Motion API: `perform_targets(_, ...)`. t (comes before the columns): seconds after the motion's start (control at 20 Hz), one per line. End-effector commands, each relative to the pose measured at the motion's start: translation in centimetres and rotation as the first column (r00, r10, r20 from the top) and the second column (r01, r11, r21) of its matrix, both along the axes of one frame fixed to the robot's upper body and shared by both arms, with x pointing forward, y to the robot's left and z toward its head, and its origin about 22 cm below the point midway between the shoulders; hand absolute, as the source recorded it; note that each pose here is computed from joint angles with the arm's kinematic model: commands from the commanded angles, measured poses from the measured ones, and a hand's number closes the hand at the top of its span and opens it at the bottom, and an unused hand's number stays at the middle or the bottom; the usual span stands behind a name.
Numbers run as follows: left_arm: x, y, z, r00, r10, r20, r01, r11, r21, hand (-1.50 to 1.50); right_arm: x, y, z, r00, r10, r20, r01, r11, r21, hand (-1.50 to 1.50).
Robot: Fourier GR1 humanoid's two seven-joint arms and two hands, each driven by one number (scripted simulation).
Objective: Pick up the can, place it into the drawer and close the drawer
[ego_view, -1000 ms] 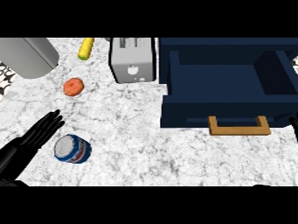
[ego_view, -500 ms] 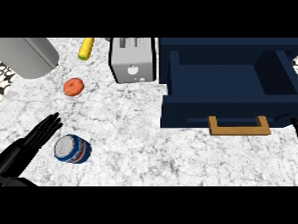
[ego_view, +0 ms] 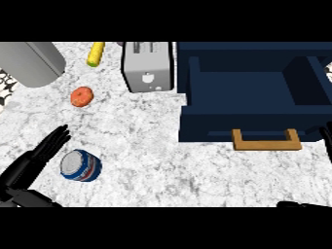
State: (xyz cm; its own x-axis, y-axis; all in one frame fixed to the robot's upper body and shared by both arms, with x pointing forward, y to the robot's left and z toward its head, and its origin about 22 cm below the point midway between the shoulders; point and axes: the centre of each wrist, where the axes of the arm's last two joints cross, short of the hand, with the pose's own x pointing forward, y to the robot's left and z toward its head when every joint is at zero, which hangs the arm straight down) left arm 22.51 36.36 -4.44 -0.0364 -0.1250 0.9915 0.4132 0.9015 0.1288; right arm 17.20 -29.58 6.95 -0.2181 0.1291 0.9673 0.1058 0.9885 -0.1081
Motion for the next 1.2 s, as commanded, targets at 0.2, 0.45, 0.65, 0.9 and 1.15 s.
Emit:
perform_targets(0.2, -1.0, 0.2, -2.1, 1.000, 0.003, -0.012, -0.003, 1.000, -0.003, -1.50, -0.4, -1.4, 1.9, 1.000, -0.012, 0.007, 0.012, 1.000, -0.017, -1.50)
perform_targets(0.45, 1.4, -1.5, -5.7, 0.999, 0.010, -0.041, -0.011, 1.000, -0.026, -1.50, -1.1, 1.2, 0.4, 1.000, -0.006, 0.016, 0.006, 1.000, 0.001, -1.50)
perform_targets(0.65, 1.2, 1.1, -3.5, 0.999, -0.007, -0.039, 0.006, 1.000, -0.016, -1.50, -1.9, 0.9, 2.0, 1.000, -0.007, 0.012, 0.007, 1.000, 0.006, -1.50)
perform_targets(0.9, 2.2, -0.6, -4.7, 0.999, 0.002, -0.052, -0.004, 0.999, -0.034, -1.50, -1.3, -1.1, 1.5, 1.000, 0.002, 0.008, -0.002, 1.000, -0.005, -1.50)
perform_targets(1.15, 1.9, -0.4, -6.4, 0.999, -0.003, -0.042, 0.002, 1.000, -0.011, -1.50, -2.2, -0.9, 1.7, 1.000, 0.001, 0.009, -0.001, 1.000, 0.011, -1.50)
